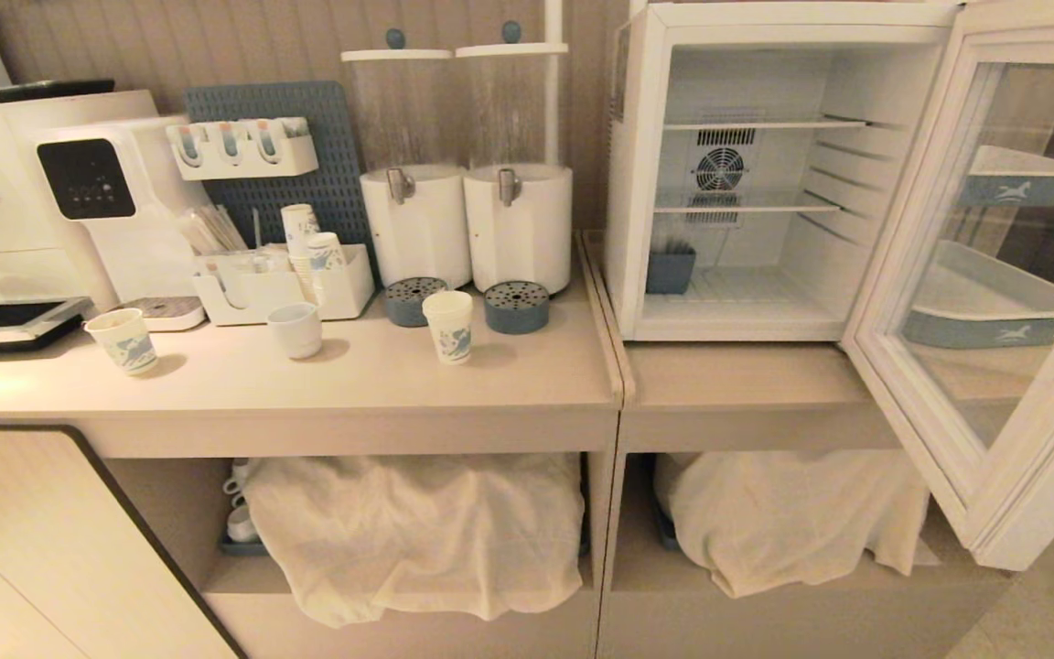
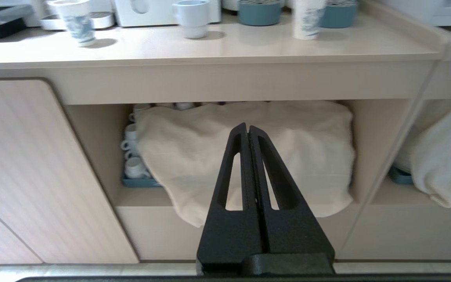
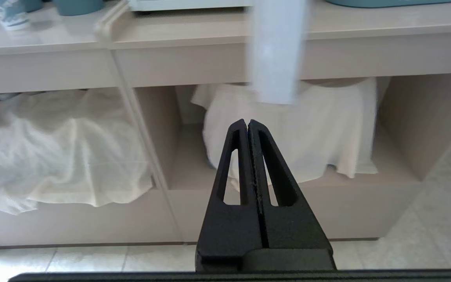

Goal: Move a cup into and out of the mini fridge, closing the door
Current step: Put the paper cup in the freezer

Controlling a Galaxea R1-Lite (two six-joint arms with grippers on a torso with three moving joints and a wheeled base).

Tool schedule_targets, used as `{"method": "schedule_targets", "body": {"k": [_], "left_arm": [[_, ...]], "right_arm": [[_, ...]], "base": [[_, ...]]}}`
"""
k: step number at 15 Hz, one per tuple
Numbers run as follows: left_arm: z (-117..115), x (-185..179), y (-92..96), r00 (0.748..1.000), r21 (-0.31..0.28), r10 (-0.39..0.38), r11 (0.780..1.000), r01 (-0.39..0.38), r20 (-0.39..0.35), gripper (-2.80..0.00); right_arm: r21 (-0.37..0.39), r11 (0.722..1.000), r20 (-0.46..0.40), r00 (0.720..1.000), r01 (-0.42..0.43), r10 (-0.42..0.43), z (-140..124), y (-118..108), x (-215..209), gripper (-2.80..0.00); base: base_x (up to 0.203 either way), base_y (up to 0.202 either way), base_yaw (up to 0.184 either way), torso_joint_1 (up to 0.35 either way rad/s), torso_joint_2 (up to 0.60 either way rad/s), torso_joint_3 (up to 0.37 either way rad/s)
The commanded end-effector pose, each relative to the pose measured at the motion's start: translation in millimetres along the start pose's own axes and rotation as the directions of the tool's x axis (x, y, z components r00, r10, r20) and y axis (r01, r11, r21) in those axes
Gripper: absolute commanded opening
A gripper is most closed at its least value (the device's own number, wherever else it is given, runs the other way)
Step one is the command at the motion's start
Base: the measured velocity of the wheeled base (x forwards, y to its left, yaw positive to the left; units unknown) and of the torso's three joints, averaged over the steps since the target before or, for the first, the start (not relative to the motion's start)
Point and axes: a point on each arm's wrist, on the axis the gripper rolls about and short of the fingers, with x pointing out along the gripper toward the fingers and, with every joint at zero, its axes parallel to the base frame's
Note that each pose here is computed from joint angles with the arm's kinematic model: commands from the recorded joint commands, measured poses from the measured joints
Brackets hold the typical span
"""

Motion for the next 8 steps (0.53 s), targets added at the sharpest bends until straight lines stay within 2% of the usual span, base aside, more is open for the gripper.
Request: {"method": "schedule_targets", "body": {"k": [1, 8], "left_arm": [[-5.6, 1.3, 0.0, 1.000, 0.000, 0.000, 1.000, 0.000, -0.020, -2.80], [-5.1, 1.2, 0.1, 1.000, -0.002, 0.003, 1.000, -0.003, -0.018, -2.80]], "right_arm": [[0.000, 1.000, -0.001, 1.000, 0.000, 0.000, -0.2, 0.0, 0.1, -2.80], [0.000, 1.000, -0.001, 1.000, 0.001, -0.001, -0.2, 0.0, 0.1, -2.80]], "base": [[0.000, 0.195, -0.002, 0.000, 0.00, 0.003], [0.000, 0.192, -0.002, 0.003, 0.00, 0.002]]}}
